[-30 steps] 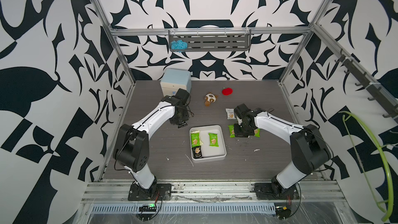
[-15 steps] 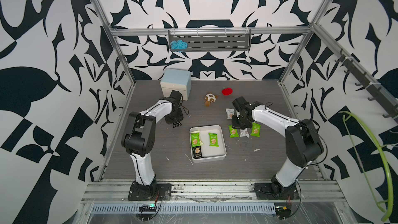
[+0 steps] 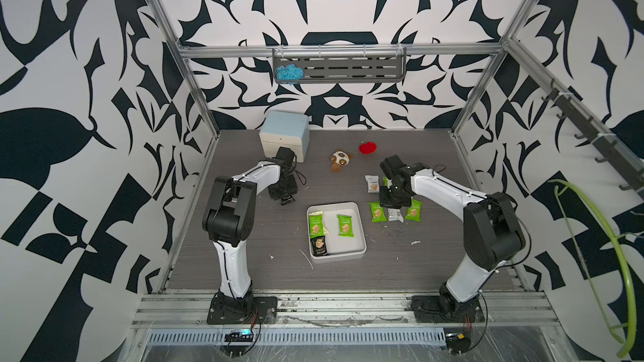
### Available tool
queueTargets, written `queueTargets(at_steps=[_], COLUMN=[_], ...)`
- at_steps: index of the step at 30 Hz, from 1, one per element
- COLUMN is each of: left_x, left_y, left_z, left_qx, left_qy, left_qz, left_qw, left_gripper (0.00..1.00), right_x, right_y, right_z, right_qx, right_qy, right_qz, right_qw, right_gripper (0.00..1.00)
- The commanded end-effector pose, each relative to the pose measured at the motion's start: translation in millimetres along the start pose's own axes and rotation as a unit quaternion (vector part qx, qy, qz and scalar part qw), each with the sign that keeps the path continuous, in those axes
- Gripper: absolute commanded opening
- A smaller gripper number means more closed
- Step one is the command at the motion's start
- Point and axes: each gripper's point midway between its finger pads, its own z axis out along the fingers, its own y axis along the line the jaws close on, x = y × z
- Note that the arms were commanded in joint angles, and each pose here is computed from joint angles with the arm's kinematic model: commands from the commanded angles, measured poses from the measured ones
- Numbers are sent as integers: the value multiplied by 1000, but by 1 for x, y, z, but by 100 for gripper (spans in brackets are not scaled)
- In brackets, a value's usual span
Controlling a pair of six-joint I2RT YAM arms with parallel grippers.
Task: Take the cookies out of the storage box
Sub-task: Place the cookie at the center of the board, then pick up the cookie from the storage box.
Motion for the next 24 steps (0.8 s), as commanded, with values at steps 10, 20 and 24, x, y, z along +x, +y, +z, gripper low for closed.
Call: queueTargets(at_steps=[10,20,24], left_x=[6,56,84], left_y=[-2,-53,-76], left_z=[-38,-116,-133], left_qx=[15,45,62], left_qy=[-2,-57,-73], left_qz=[-19,0,-1], left_qw=[1000,997,995], left_gripper=[73,74,74], right_x=[-3,12,17], right_y=[3,6,1], right_z=[-27,-29,-35], right_qx=[-23,-55,-59], right_qy=[-26,-25,-31], right_qz=[-14,-35,-43], right_qw=[999,998,997], right_gripper=[10,19,22])
